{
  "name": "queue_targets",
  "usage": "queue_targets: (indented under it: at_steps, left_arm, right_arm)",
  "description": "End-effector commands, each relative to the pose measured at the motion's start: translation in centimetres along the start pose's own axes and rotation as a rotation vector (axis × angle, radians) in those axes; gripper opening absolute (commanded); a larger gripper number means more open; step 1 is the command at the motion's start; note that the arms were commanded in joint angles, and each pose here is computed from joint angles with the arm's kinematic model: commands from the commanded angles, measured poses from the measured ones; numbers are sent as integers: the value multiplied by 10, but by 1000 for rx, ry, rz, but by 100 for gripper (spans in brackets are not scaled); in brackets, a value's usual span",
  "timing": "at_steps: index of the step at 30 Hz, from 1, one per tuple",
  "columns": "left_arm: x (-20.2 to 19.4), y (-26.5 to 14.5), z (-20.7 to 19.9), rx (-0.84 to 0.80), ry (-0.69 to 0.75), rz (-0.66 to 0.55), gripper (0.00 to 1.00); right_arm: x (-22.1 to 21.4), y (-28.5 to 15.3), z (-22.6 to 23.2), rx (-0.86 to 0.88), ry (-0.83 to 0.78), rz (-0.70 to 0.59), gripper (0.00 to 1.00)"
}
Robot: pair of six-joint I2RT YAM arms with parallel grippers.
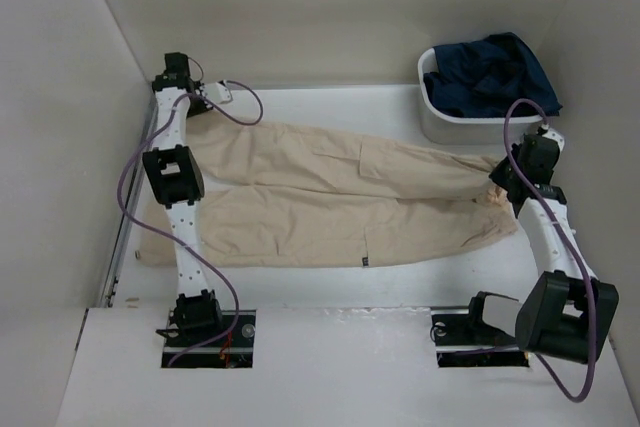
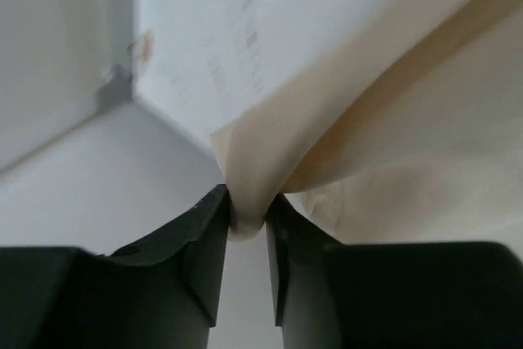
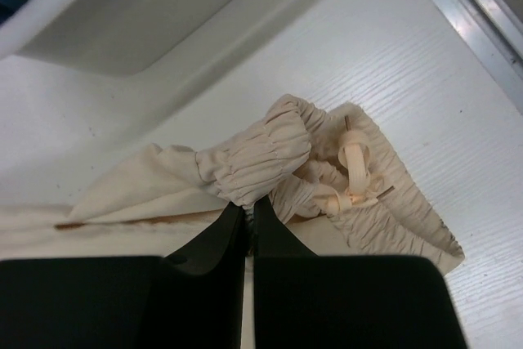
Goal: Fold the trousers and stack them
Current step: Flatten the trousers out
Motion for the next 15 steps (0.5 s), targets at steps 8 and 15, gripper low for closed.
queue_targets:
  at_steps: [8, 15]
  left_arm:
    - [10, -10, 14, 147, -3, -143, 57]
    - [8, 0, 21, 147, 0, -177, 64]
  right_arm:
    - [15, 14, 12, -29, -30, -31, 18]
    - [20, 26, 14, -54, -20, 2, 61]
Point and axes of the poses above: each gripper's point midway between its finger pads, its own y axis out along the fingers, its own z axis along the line the jaws close on, x = y × z, the point moved 8 cm from there along -y, back along the fingers, and after that the axes turned 7 degrees about -y, right-handed, at the moved point
